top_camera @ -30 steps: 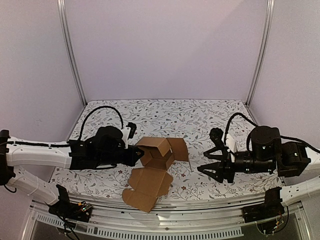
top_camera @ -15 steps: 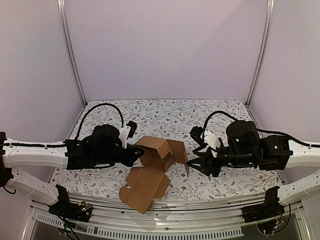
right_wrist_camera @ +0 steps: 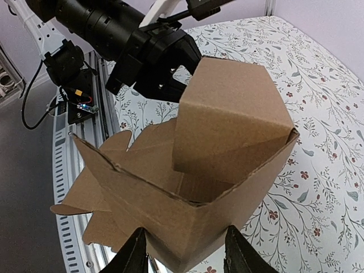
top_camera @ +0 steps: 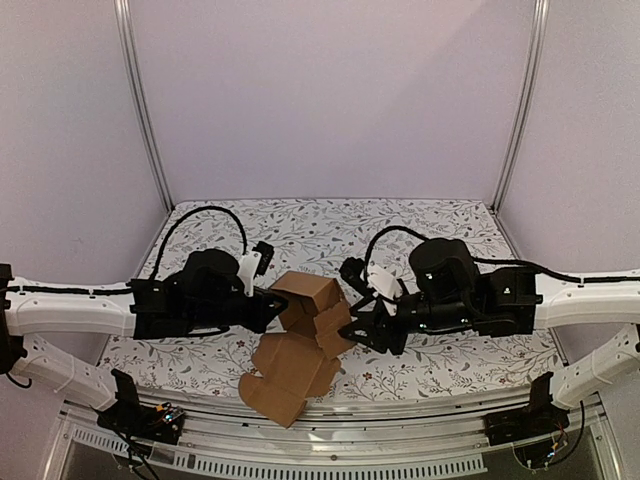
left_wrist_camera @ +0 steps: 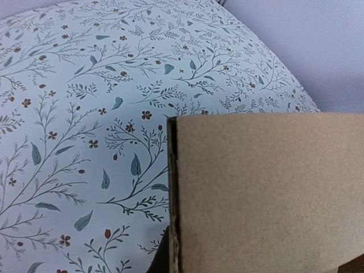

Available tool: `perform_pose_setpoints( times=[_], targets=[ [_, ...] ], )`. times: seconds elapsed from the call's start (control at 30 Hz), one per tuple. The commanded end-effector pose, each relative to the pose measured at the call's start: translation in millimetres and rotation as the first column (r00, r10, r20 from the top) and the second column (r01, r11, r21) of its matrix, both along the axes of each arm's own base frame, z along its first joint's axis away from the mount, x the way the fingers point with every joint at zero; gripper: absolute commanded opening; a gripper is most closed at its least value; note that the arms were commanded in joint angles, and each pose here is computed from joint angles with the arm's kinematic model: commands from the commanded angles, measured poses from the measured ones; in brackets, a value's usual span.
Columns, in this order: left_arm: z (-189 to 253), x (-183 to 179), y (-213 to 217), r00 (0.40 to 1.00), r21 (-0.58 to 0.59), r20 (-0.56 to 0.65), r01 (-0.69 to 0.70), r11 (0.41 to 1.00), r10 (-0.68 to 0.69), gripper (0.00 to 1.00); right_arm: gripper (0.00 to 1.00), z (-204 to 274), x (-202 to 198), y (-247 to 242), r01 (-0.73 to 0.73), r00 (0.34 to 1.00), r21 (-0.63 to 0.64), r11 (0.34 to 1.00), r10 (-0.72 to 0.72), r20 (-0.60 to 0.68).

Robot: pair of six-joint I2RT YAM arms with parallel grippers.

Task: Fold the paper box

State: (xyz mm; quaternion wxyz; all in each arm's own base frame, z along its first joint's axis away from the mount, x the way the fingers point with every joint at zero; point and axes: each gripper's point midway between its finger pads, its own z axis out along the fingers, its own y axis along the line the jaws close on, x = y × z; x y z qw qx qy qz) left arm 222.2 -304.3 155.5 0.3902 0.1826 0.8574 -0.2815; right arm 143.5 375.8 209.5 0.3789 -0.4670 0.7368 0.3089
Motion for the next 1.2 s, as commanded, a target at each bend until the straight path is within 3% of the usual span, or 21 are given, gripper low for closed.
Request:
perform_pose_setpoints(
  times=[0.0, 0.4, 0.67, 1.17],
  targets=[
    [-2, 7, 6, 0.999, 0.005, 0.01, -0.034, 0.999, 0.034, 0.0, 0.44, 17, 6, 19, -0.019, 1.0, 0.057, 0.998, 0.019, 0.013],
    [-12, 18, 25, 0.983, 0.061, -0.016, -0.183, 0.981, 0.184, 0.0, 0.46, -7, 46, 43, 0.15, 0.988, -0.028, 0.988, -0.148, 0.051],
    [-18, 21, 37, 0.961, 0.087, -0.024, -0.274, 0.958, 0.277, 0.0, 0.51, -16, 73, 47, 0.335, 0.937, -0.039, 0.942, -0.328, 0.119],
    [-19, 23, 37, 0.937, 0.101, -0.018, -0.346, 0.933, 0.349, 0.0, 0.49, -32, 76, 78, 0.393, 0.916, 0.014, 0.919, -0.393, 0.088]
  ],
)
